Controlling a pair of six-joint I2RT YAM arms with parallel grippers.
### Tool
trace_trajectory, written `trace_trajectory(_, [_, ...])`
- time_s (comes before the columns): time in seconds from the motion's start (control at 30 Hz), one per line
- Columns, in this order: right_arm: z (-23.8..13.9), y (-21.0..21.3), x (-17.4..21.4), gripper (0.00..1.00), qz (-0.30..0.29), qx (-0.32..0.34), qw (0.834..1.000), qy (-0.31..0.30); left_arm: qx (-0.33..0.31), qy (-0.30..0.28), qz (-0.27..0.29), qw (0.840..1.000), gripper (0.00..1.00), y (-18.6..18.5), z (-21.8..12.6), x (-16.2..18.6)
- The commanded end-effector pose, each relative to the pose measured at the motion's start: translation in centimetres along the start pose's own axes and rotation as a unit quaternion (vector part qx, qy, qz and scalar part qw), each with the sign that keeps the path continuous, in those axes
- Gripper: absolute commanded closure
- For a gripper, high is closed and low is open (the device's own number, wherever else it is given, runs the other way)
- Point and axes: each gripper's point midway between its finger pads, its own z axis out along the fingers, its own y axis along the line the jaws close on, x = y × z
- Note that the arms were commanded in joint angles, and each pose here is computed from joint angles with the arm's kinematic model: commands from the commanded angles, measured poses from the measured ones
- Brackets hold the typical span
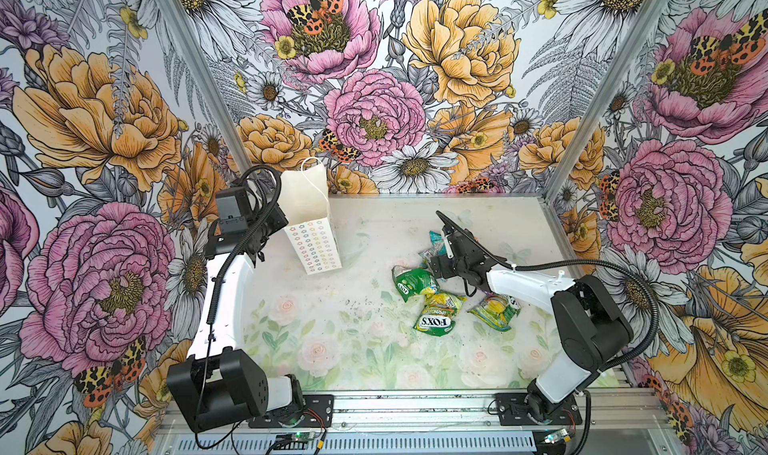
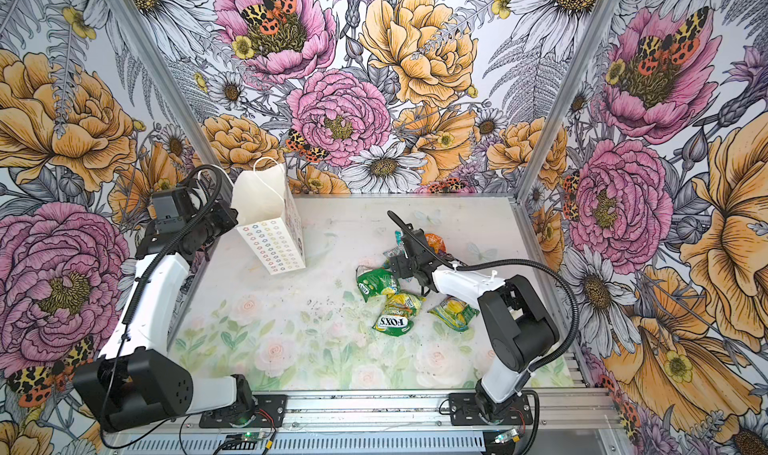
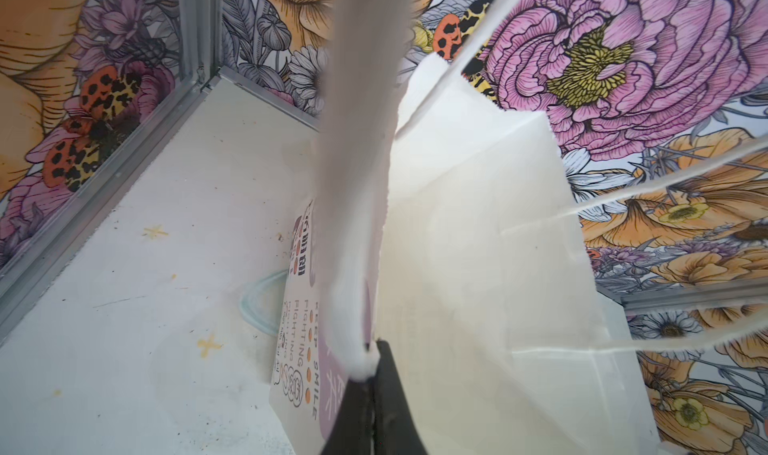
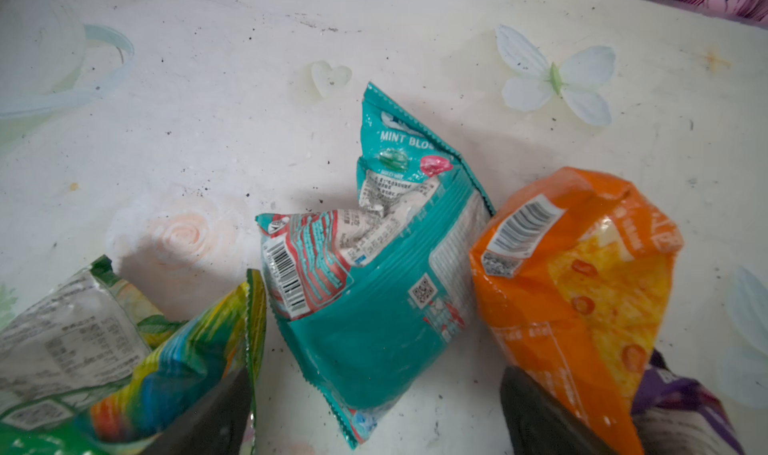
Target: Place the snacks into the paper bag
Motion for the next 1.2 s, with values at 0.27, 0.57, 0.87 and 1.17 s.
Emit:
trace_trajectory(0.27, [-1.7, -0.6, -1.1, 0.05, 0.009, 0.015, 0.999, -0.027, 0.073, 0.027, 0.001, 0.997, 1.0, -6.0, 3.2, 1.7])
trace_trajectory(0.57, [-2.1, -0.9, -1.5, 0.05, 0.015, 0.015, 0.999, -0.034, 0.084, 0.031, -0.004, 0.996, 1.0, -8.7, 3.5, 2.3])
trace_trajectory(0.87, [-2.8, 0.6, -2.7, 0.04, 0.046, -0.036, 0.998, -0.027, 0.084, 0.03, -0.002, 0.996, 1.0, -9.7, 2.9, 3.1])
trace_trajectory(1.17, [-4.4, 4.2, -4.3, 0.03, 0.054, -0.145, 0.988, -0.019, 0.097, 0.033, 0.003, 0.995, 1.0, -11.1, 1.9, 3.8])
